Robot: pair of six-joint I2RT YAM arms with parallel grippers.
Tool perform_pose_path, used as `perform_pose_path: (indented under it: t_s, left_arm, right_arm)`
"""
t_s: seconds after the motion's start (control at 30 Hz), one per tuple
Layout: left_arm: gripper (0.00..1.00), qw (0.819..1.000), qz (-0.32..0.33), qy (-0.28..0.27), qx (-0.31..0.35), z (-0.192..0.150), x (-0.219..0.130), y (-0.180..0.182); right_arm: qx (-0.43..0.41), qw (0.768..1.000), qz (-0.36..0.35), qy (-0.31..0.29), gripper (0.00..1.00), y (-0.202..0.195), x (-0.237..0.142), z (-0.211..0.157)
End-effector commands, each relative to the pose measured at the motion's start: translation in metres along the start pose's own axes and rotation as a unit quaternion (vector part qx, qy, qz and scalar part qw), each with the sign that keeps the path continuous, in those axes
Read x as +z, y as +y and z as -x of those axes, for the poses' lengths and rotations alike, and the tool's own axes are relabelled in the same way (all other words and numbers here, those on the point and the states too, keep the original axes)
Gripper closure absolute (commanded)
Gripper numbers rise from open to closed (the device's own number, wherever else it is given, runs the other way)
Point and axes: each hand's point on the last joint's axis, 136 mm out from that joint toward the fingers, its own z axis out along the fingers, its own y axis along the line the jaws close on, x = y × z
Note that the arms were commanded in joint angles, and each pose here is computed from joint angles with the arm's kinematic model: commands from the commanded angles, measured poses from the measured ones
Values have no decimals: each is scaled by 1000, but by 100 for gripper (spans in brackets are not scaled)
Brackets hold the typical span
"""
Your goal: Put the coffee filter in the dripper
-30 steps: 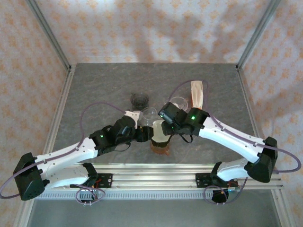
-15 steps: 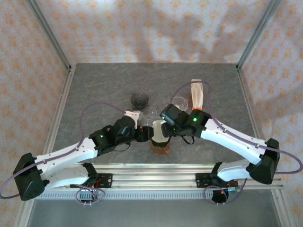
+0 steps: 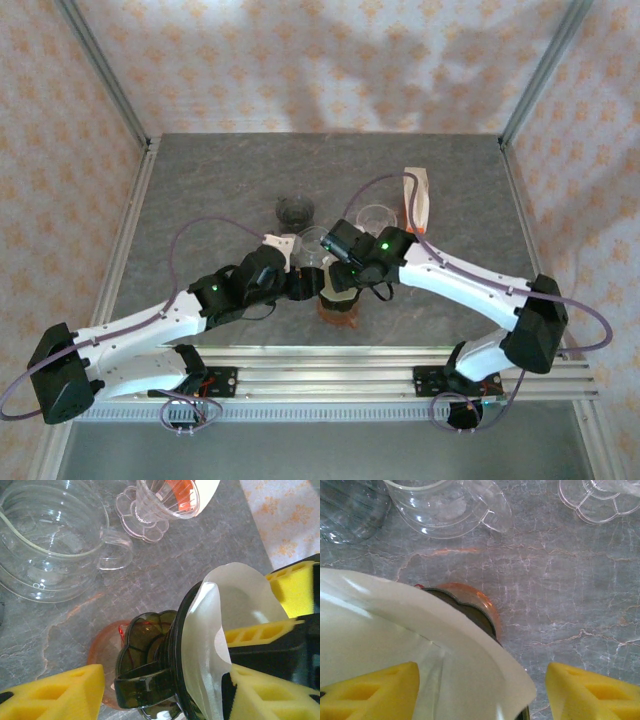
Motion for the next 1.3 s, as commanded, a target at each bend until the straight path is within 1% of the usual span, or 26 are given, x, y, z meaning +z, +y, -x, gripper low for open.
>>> perform_pose_path:
  t_s: [0.0,0.53,0.63,0.87,0.97,1.13,1.27]
  left_arm:
    - [39,1000,-4,0,-2,1,0,-1]
    - [38,1000,-3,0,-5,-1,1,1]
    - [37,1000,-7,-3,-7,0,0,0]
    - [29,1000,-6,-23,-10,7,-7,2]
    - [29,1000,2,-21,-12,7,-4,7]
    - [30,1000,-2,-15,-13,5,1,5]
    - [34,1000,9,-11,-14,3,3,9]
  right_arm:
    - [-6,1000,-10,2,32,-3,5,0]
    - [-6,999,-21,38,32,-5,34,-13]
    - [-4,999,-22,44,32,-4,40,-16]
    - [-3,999,-19,48,32,-3,43,-18]
    - [-3,999,-16,47,32,-1,43,-18]
    - [-3,999,-20,48,32,-3,44,-18]
    - [-2,998,-24,49,32,-4,45,-19]
